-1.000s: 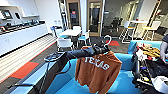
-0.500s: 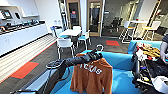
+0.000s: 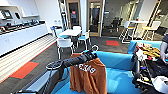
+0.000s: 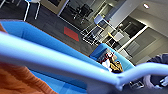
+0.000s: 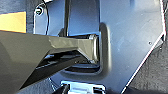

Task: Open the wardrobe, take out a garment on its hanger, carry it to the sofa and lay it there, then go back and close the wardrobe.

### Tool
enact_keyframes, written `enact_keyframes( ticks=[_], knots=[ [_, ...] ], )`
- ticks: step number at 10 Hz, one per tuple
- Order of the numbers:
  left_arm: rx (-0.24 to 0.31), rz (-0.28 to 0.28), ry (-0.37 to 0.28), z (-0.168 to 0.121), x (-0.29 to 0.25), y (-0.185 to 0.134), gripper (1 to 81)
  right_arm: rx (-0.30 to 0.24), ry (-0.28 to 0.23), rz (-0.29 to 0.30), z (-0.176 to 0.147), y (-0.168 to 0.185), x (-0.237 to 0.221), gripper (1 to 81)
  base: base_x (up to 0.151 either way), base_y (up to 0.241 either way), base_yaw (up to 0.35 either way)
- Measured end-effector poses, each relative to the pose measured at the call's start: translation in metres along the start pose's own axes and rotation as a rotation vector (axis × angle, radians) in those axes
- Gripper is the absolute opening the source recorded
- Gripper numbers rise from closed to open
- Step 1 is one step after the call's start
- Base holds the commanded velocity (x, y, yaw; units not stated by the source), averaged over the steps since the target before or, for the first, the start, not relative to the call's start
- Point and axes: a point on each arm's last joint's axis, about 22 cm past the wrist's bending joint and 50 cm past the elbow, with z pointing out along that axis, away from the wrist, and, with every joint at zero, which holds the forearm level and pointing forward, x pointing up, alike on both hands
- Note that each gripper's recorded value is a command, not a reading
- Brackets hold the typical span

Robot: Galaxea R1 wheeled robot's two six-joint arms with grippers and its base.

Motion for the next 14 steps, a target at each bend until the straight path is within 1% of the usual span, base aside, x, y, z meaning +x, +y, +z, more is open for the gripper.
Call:
enact_keyframes(
  ticks=[1, 2, 3, 4, 5, 6, 7, 8, 9, 10, 11, 12, 14],
  knots=[
    [0.027, 0.021, -0.015, 0.002, -0.017, -0.014, 1.0, 0.001, 0.005, 0.005, 0.0, 0.0, 0.0, 81.1, 0.0, 0.0, 0.0],
    [0.048, 0.03, -0.028, 0.003, -0.031, -0.028, 1.0, 0.002, -0.001, 0.003, 0.0, 0.0, -0.002, 81.1, 0.0, 0.0, 0.0],
    [0.071, 0.036, -0.032, 0.001, -0.038, -0.047, 1.0, 0.003, -0.02, -0.006, 0.0, 0.0, -0.006, 81.1, 0.0, 0.0, 0.0],
    [0.106, 0.03, -0.033, -0.004, -0.041, -0.073, 1.0, 0.004, -0.046, -0.023, 0.0, 0.001, -0.01, 81.1, 0.0, 0.0, 0.0],
    [0.145, 0.013, -0.031, -0.01, -0.043, -0.103, 1.0, 0.005, -0.073, -0.038, 0.0, 0.001, -0.014, 81.1, 0.0, 0.0, 0.0],
    [0.202, 0.008, -0.032, -0.02, -0.049, -0.141, 1.0, 0.006, -0.102, -0.056, 0.0, 0.003, -0.019, 81.1, 0.0, 0.0, 0.0],
    [0.264, -0.007, -0.046, -0.03, -0.066, -0.181, 1.0, 0.008, -0.131, -0.07, 0.0, 0.004, -0.025, 81.1, 0.0, 0.0, 0.0],
    [0.308, -0.019, -0.065, -0.04, -0.087, -0.214, 1.0, 0.011, -0.161, -0.087, 0.0, 0.005, -0.03, 81.1, 0.0, 0.0, 0.0],
    [0.343, -0.033, -0.081, -0.051, -0.107, -0.238, 1.0, 0.014, -0.178, -0.104, 0.001, 0.005, -0.03, 81.1, 0.0, 0.0, 0.0],
    [0.366, -0.032, -0.096, -0.058, -0.124, -0.254, 1.0, 0.015, -0.184, -0.122, 0.001, 0.006, -0.028, 81.1, 0.0, 0.0, 0.0],
    [0.375, -0.01, -0.112, -0.061, -0.141, -0.261, 1.0, 0.014, -0.185, -0.12, 0.001, 0.007, -0.03, 81.1, 0.0, 0.0, 0.0],
    [0.373, 0.016, -0.127, -0.062, -0.156, -0.263, 1.0, 0.014, -0.185, -0.119, 0.001, 0.007, -0.029, 81.1, 0.0, 0.0, 0.0],
    [0.394, 0.06, -0.162, -0.076, -0.192, -0.285, 1.0, 0.015, -0.183, -0.12, 0.001, 0.007, -0.029, 81.1, 0.0, 0.0, 0.0]
  ],
)
